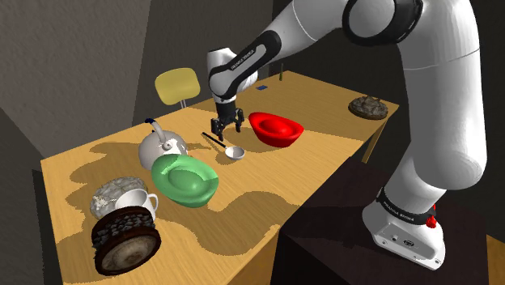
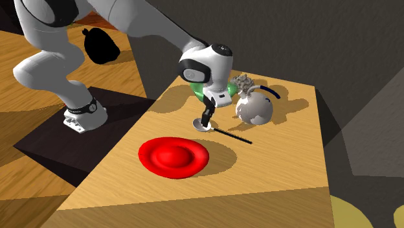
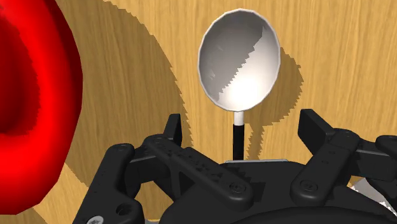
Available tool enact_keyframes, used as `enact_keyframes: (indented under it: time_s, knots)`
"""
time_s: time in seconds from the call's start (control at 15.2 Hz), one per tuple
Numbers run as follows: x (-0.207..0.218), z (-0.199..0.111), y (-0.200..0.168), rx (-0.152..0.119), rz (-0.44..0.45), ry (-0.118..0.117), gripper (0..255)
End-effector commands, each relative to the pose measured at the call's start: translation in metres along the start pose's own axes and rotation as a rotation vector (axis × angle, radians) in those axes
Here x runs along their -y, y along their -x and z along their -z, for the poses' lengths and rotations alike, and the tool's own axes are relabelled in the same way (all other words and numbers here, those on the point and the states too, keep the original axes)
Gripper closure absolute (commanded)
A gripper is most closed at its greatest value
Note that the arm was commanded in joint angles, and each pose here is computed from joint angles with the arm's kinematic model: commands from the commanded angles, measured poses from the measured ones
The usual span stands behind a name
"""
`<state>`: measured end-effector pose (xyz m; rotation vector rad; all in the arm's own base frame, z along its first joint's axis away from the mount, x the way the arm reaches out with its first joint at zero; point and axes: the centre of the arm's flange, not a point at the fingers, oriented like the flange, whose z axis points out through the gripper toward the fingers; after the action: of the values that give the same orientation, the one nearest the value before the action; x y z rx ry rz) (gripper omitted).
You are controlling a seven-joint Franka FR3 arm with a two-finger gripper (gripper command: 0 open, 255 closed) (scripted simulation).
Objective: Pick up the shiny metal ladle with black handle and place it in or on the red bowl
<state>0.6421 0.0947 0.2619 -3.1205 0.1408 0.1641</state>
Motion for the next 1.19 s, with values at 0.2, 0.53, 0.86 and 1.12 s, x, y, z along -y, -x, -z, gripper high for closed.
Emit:
enact_keyframes:
  time_s: [0.2, 0.53, 0.86, 1.12]
  knots:
    - [0.01, -0.035, -0.047, -0.002, 0.001, 0.001, 0]
    - [0.01, -0.061, -0.047, -0.002, 0.001, 0.001, 0]
    - [0.01, -0.075, -0.047, -0.002, 0.001, 0.001, 0]
    - [0.01, -0.075, -0.047, -0.002, 0.001, 0.001, 0]
